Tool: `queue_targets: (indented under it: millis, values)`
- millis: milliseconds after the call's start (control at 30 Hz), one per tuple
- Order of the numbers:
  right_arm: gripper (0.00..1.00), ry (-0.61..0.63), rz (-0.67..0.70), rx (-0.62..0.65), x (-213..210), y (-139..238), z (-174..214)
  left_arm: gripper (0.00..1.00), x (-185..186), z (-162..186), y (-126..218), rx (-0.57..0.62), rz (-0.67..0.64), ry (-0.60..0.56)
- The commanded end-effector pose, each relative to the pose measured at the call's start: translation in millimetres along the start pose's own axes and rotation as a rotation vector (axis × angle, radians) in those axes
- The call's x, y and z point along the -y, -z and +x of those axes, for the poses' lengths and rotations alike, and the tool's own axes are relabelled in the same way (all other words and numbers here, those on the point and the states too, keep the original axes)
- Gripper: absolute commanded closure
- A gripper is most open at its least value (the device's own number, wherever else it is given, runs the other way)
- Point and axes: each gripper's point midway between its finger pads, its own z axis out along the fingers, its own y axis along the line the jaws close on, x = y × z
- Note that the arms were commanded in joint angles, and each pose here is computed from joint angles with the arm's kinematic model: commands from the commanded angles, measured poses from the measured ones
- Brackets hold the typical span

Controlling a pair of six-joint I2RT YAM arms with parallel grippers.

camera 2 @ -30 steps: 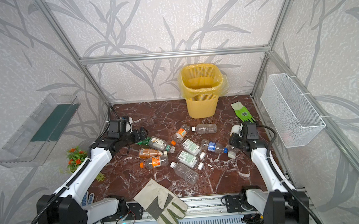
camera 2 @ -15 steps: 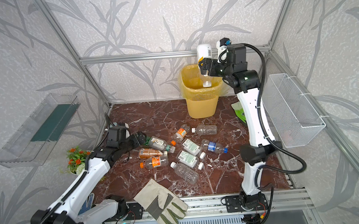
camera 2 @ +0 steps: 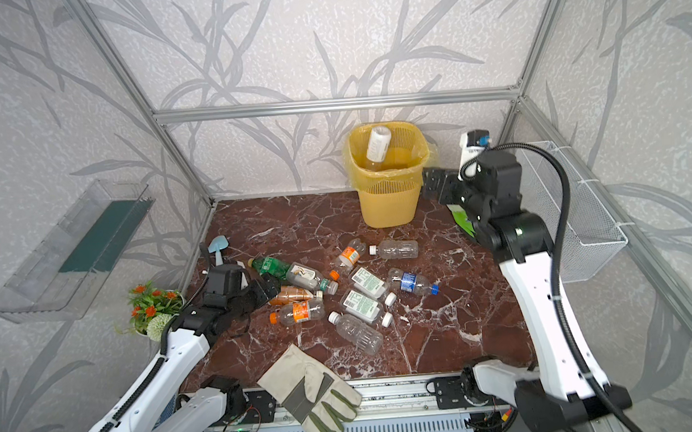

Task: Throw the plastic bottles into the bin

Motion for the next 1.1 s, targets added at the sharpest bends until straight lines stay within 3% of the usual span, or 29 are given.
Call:
queue_targets:
  millis: [0, 100, 200, 300, 567, 1067]
  values:
    - [0.01, 0.031, 0.089, -0.072, 26.0, -18.5, 52.6, 0.01, 9.6, 11.0, -6.8, -0.050, 0.030, 0.093]
    - [0.01, 0.024, 0.142, -0.189, 44.9, -21.3, 106.6, 0.01, 12.8, 25.5, -1.9, -0.075, -0.012, 0.119]
    - [0.01, 0.003, 0.151, -0.251, 51.7, -25.2, 136.1, 0.01, 18.0, 44.6, 5.0, -0.109, -0.003, 0.215]
    - [0.01, -0.011, 0.153, -0.273, 54.0, -30.8, 148.9, 0.01, 17.9, 61.9, 8.1, -0.137, 0.016, 0.351]
    - [0.01, -0.069, 0.116, -0.270, 51.9, -46.8, 157.1, 0.01, 8.3, 98.8, -7.7, -0.156, -0.001, 0.562]
    - [0.01, -0.161, 0.112, -0.262, 65.5, -51.0, 169.6, 0.01, 15.2, 107.8, -37.3, -0.173, -0.173, 0.563]
